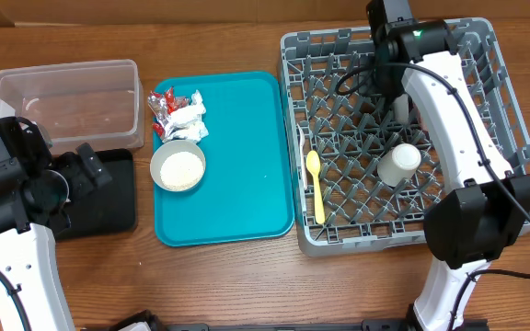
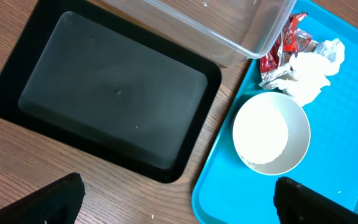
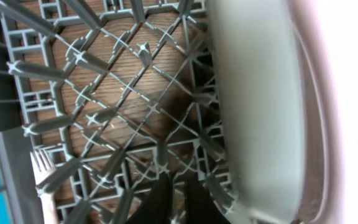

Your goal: Sort waste into correct bins and load items into the dishwasher rack

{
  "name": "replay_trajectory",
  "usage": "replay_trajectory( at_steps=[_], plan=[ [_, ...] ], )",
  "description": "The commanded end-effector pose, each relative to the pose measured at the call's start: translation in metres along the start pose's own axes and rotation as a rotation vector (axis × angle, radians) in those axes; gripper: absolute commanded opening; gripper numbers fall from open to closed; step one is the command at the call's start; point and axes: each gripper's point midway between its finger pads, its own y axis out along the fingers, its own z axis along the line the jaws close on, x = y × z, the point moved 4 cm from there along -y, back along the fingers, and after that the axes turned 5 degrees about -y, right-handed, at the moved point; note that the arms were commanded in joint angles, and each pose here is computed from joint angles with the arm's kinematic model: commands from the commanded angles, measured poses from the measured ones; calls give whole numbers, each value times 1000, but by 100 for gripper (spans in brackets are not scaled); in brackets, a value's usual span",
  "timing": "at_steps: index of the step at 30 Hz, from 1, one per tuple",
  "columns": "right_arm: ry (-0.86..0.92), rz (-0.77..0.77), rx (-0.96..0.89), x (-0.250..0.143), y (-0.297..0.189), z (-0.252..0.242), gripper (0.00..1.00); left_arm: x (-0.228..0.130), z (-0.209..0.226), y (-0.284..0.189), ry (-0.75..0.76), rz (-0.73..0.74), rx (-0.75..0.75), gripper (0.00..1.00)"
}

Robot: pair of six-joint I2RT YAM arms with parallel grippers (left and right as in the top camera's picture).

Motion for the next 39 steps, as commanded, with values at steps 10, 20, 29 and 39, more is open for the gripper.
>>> replay_trajectory(
  at_steps=[10, 20, 29, 39],
  plan=[
    [-267, -233, 646, -3, -132, 122, 48, 4, -1, -3, 19, -12, -9, 100],
    [-361, -76, 654, -39, -93, 185, 57, 4, -1, -3, 19, -12, -9, 100],
    [-367, -102, 661, -33, -92, 190, 100, 4, -2, -3, 17, -12, -13, 100],
    [-214, -650, 416, -36, -272, 68, 100, -18, -46, -12, -75, 146, -347, 96]
  ],
)
